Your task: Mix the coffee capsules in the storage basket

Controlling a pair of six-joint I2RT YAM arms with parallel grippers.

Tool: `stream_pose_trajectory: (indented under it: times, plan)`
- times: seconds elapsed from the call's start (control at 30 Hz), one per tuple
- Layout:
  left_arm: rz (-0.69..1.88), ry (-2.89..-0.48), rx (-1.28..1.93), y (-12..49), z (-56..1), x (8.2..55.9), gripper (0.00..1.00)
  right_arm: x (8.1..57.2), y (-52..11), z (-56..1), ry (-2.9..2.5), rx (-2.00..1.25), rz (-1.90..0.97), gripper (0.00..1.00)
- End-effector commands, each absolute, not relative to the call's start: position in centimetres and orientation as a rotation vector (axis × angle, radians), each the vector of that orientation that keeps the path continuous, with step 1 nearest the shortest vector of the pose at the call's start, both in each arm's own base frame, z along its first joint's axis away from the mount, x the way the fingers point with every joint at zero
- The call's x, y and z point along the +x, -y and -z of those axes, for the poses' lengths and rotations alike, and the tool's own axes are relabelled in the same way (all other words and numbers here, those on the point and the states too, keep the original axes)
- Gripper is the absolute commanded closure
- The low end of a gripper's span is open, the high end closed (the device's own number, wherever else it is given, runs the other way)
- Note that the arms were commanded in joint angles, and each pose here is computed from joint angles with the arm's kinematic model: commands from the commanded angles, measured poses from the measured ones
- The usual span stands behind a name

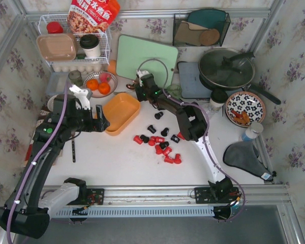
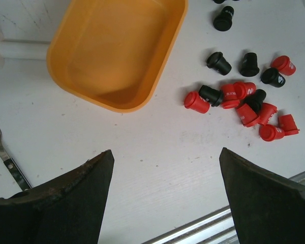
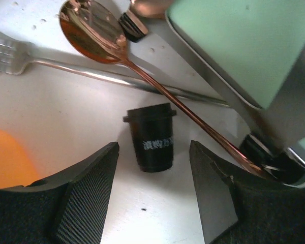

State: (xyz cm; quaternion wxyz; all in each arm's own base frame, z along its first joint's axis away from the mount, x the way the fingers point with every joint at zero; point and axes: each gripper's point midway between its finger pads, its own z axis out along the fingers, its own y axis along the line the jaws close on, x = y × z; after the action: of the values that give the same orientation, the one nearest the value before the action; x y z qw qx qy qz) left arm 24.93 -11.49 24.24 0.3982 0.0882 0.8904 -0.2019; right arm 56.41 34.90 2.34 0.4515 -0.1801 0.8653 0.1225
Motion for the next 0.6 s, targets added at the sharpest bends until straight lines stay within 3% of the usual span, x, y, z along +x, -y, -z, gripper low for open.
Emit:
stream_pose_trajectory:
  times: [0.0, 0.23, 0.57]
  plan:
    - [0.544, -2.227, 0.221, 12.0, -24.8, 25.3, 0.13, 56.5, -35.1, -1.2, -2.162, -0.489, -0.298, 0.35]
    - [0.556, -2.229, 0.222, 12.1, -24.7, 25.2, 0.13, 56.7, -35.6, -1.5, -2.149, -0.514, -0.323, 0.48]
    - [0.558, -2.223, 0.223, 12.1, -24.9, 25.1, 0.13, 56.2, -35.6, -3.0, -2.123, -0.529, -0.338, 0.85]
